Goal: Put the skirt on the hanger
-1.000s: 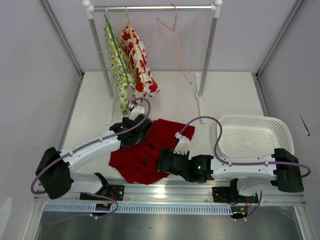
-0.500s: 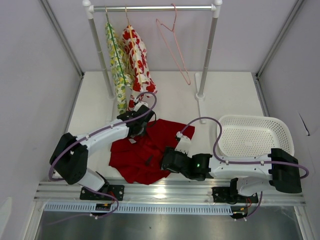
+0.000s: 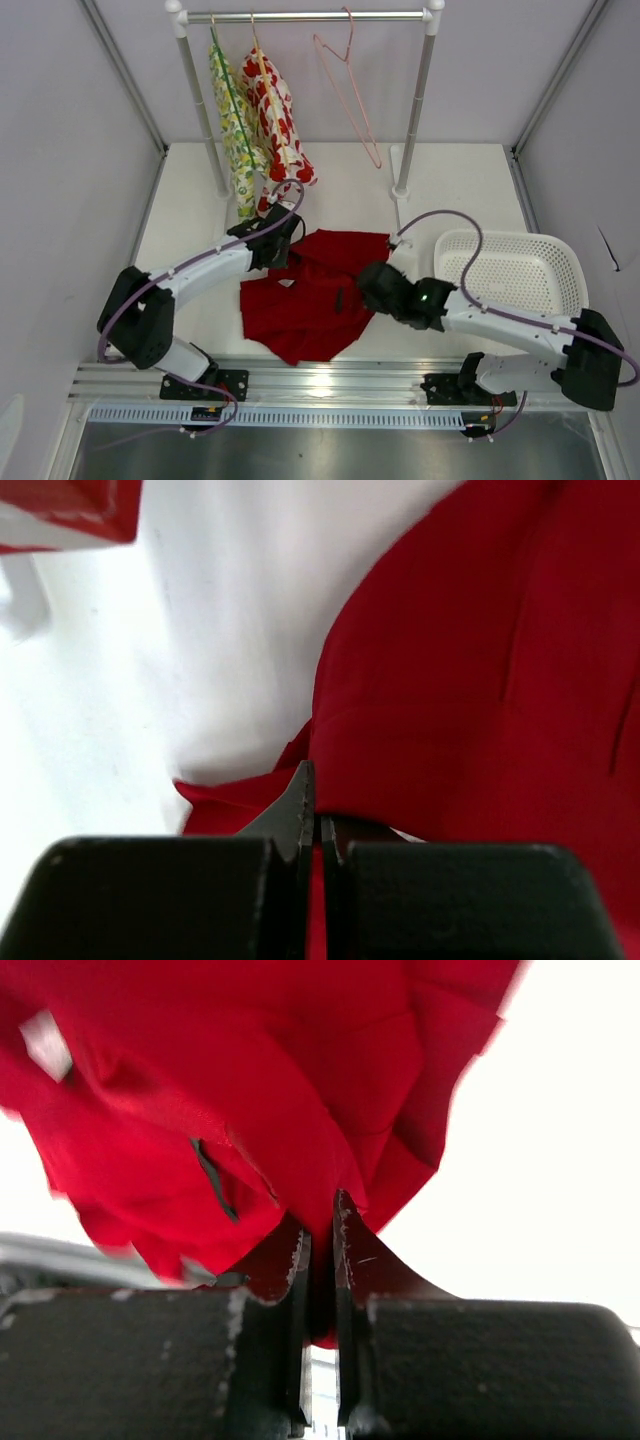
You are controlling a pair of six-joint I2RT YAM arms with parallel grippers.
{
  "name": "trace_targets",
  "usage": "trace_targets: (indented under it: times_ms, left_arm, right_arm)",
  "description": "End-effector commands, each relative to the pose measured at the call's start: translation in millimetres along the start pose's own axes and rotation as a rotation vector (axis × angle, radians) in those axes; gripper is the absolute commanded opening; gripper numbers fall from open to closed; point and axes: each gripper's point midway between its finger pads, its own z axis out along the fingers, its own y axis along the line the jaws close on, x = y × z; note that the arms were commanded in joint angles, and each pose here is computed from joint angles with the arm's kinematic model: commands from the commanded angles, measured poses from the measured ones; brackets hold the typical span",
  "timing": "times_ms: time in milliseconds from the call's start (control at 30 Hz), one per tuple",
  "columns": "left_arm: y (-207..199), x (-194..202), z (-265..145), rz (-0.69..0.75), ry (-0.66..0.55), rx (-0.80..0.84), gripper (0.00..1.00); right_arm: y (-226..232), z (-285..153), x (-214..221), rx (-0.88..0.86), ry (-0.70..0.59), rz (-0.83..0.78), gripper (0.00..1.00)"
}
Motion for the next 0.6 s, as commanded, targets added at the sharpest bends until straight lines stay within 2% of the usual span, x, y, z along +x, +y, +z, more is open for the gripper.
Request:
trace_targets:
  times_ms: [0, 33, 133, 167, 267, 333, 433, 567]
  left_arm:
    - [-11.5, -25.2, -33.8, -0.114, -0.119, 0.135, 0.00]
    - [-11.5, -23.4, -44.6, -0.144, -0.139, 0.168, 0.00]
    - [-8.9, -22.0, -62.5, -0.191, -0.168, 0.205, 0.00]
    - [-7.3, -26.1, -77.3, -0.214, -0.205, 0.239, 0.00]
    - [-5.3, -23.6, -100.0, -0.266, -0.250, 0.301, 0.00]
    - [-6.8, -13.6, -103.6, -0.290, -0.243, 0.331, 0.00]
    - [-7.7, -0.6, -112.7, -0.330, -0.251, 0.371, 0.00]
    - [-24.8, 16.0, -131.6, -0.332, -0.252, 0.455, 0.00]
  right_arm:
    - [-28.8, -21.8, -79.8, 0.081, -0.157, -0.012, 0.00]
    - [-40.6, -26.2, -115.8, 0.116, -0.207, -0.008, 0.00]
    - [-54.9, -34.0, -176.1, 0.120, -0.255, -0.011, 0.00]
    - [-43.6, -46.3, -202.6, 0.087, -0.296, -0.006, 0.00]
    - [-28.2, -53.6, -244.5, 0.071, -0.315, -0.065, 0.00]
    - [-20.5, -51.6, -253.7, 0.069, -0.307, -0.095, 0.00]
    - [-8.8, -38.5, -245.3, 0.032, -0.253, -0.126, 0.00]
    - [1.8, -27.9, -204.2, -0.023, -0.168, -0.185, 0.00]
